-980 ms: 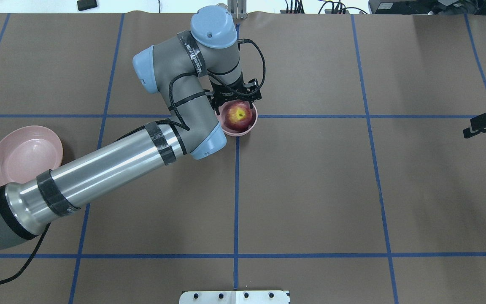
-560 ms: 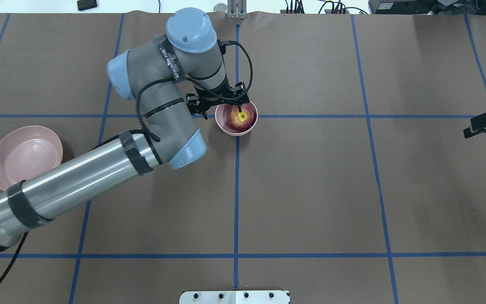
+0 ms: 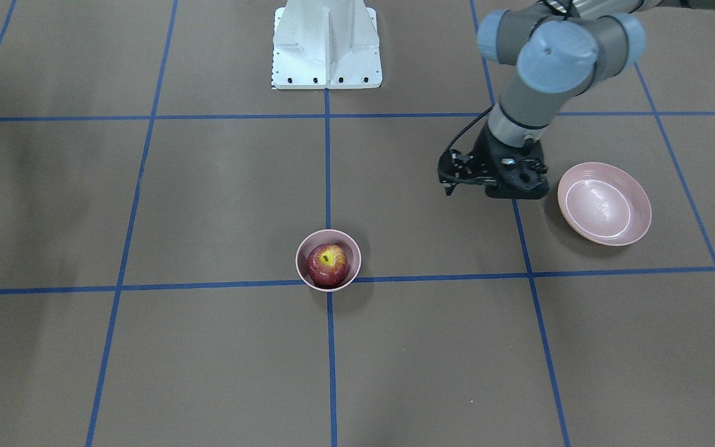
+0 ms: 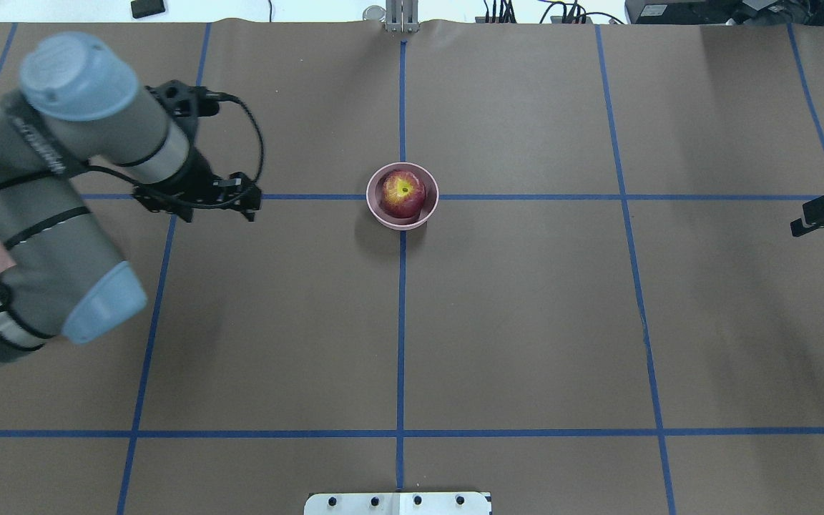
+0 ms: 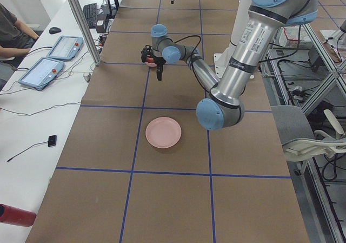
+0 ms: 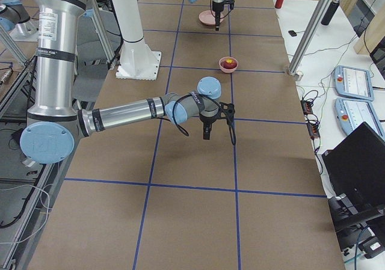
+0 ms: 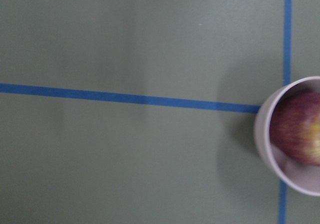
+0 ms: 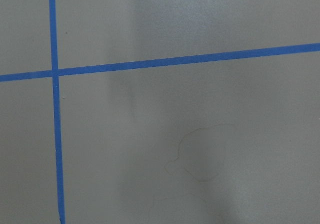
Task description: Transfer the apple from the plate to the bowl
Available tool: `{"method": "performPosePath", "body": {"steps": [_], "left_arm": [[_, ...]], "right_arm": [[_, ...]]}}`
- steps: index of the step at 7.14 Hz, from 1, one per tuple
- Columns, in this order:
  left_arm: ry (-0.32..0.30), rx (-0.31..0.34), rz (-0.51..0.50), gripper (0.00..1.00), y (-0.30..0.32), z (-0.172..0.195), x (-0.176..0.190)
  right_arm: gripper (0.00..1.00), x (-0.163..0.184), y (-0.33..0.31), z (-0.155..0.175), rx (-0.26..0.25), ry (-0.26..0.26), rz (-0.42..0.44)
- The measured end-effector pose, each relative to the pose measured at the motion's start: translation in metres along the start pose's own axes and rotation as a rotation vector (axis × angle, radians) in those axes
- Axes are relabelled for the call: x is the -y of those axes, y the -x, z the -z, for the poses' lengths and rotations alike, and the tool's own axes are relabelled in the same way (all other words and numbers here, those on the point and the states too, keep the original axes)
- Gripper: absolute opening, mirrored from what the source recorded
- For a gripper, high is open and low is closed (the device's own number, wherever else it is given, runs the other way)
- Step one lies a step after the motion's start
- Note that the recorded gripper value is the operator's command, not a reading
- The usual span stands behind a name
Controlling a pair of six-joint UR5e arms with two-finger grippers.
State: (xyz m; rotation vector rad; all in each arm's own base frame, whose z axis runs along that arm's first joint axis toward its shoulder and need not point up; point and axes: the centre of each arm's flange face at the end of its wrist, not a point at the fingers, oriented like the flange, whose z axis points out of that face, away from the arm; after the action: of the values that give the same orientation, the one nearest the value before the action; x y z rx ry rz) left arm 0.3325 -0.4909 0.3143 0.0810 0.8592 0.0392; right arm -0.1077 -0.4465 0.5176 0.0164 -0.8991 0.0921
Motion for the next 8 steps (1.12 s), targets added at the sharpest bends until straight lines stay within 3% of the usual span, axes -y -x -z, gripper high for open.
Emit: {"method": "performPosePath", "body": {"steps": [3, 5, 8], "left_arm": [[0.019, 0.114, -0.229, 0.97, 0.234, 0.048, -0.018], [0.024, 0.148, -0.251, 0.97, 0.298, 0.059, -0.018], [0.027, 0.165, -0.251, 0.98, 0.334, 0.065, -0.022]], "right_arm": [[1.0, 0.002, -0.022, 0.011, -0.009, -0.019, -0.013], [1.0, 0.005, -0.038, 0.021, -0.019, -0.032, -0.019], [1.0, 0.006, -0.079, 0.037, -0.049, -0.033, 0.101]]}}
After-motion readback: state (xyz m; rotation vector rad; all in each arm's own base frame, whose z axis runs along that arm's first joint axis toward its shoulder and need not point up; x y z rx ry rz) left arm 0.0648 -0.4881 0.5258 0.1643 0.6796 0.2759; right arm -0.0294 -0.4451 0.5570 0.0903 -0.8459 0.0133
